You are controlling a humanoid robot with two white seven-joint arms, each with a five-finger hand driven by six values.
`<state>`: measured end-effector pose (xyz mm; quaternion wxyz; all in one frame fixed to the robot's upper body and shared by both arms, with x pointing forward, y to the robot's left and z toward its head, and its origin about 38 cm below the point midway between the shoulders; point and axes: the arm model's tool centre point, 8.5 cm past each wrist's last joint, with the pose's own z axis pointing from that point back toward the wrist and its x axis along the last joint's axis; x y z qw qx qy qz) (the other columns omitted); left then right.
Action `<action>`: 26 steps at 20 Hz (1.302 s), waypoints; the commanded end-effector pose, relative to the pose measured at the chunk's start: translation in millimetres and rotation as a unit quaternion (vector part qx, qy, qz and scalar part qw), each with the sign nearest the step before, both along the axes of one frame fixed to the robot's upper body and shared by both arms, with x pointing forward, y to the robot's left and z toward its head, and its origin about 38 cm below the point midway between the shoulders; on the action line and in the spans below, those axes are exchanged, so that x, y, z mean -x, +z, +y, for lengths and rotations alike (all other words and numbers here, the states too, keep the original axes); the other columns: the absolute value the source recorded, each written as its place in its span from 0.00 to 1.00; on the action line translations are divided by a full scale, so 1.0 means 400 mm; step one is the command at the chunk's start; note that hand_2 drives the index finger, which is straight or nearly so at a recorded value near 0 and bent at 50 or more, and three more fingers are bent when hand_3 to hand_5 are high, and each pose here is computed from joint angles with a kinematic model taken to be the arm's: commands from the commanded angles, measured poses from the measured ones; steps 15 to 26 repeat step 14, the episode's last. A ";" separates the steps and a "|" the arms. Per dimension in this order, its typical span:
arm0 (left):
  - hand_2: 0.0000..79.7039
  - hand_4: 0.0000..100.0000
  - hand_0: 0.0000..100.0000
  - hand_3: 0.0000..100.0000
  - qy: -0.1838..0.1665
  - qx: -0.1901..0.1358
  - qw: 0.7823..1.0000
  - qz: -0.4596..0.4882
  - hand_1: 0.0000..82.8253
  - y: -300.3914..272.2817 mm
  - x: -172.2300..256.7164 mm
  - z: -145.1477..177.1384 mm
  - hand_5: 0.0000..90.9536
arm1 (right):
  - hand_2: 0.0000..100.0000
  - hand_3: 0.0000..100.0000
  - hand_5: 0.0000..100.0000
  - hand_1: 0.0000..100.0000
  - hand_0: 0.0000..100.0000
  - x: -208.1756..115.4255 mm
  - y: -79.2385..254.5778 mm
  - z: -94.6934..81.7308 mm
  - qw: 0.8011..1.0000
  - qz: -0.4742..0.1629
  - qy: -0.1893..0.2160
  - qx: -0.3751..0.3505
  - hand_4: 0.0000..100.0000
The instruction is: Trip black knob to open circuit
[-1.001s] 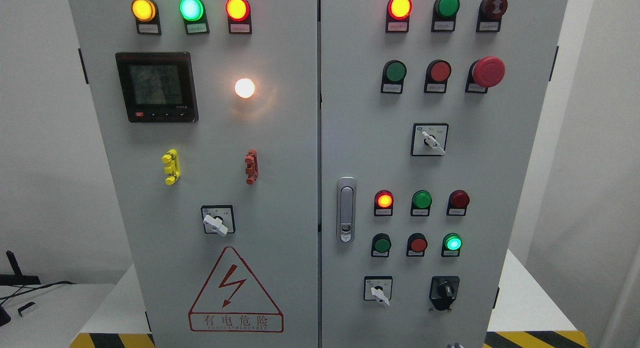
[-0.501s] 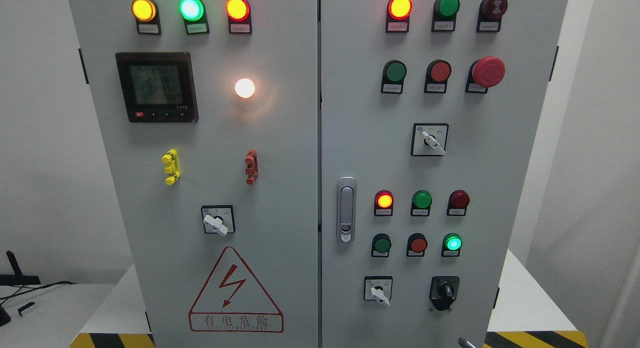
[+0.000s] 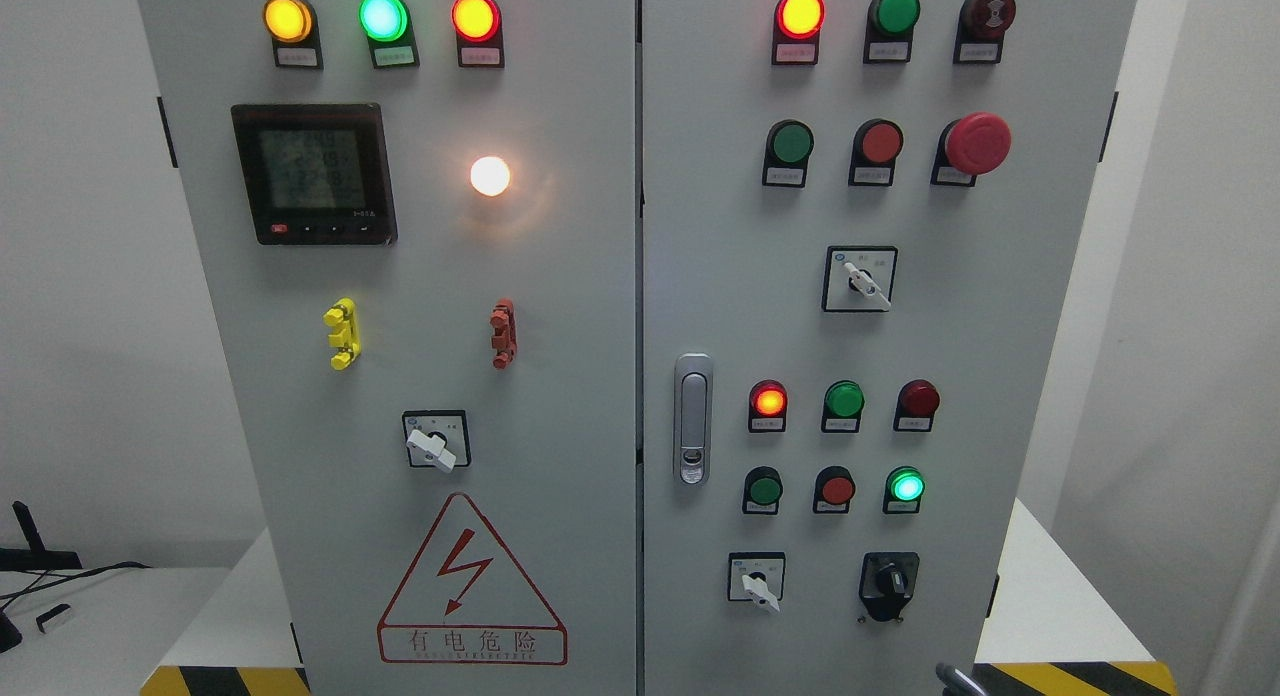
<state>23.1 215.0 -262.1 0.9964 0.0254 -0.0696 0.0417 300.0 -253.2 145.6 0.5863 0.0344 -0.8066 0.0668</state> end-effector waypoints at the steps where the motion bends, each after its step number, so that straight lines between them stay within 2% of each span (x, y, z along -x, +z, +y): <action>1: 0.00 0.00 0.12 0.00 -0.015 0.001 1.000 0.000 0.47 0.000 0.000 -0.002 0.00 | 0.00 0.05 0.00 0.00 0.13 0.002 0.011 -0.024 1.000 -0.004 -0.001 0.010 0.00; 26: 0.00 0.00 0.12 0.00 -0.015 0.000 1.000 0.000 0.47 0.000 -0.001 0.000 0.00 | 0.00 0.09 0.00 0.00 0.12 0.015 0.003 -0.026 1.000 -0.003 -0.002 0.010 0.00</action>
